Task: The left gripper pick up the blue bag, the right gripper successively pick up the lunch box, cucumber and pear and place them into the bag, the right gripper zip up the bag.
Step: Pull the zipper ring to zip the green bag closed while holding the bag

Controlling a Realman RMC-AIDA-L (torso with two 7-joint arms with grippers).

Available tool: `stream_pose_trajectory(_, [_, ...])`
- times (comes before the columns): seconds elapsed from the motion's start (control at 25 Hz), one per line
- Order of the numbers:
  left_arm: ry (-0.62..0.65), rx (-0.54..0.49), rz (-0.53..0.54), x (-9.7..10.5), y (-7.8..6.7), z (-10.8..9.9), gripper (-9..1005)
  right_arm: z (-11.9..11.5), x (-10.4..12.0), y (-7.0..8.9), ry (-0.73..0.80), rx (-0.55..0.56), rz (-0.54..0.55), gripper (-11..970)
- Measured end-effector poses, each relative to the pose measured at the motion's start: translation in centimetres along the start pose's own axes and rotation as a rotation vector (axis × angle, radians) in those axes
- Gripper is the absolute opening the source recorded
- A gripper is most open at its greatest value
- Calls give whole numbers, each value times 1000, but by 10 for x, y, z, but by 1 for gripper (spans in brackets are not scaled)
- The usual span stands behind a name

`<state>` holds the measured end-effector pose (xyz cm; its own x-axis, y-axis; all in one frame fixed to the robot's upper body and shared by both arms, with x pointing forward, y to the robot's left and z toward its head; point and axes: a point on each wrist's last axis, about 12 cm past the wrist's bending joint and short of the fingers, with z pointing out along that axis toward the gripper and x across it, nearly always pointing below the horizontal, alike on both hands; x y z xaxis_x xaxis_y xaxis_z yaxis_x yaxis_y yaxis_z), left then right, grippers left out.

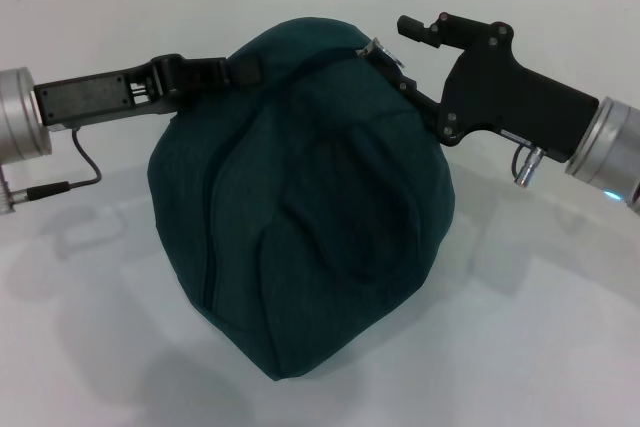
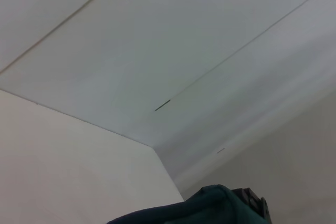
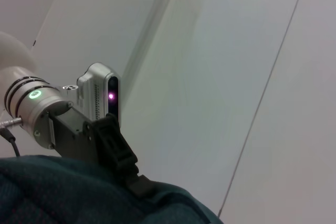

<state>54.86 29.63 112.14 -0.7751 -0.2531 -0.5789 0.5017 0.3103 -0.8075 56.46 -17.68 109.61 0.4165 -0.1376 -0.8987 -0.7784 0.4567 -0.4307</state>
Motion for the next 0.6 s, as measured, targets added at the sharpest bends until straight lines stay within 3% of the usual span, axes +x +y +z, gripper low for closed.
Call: stream_pose_trajectory(0.6, [-5, 0, 1, -1, 0, 0, 48, -1, -2, 2, -21, -6, -16, 256])
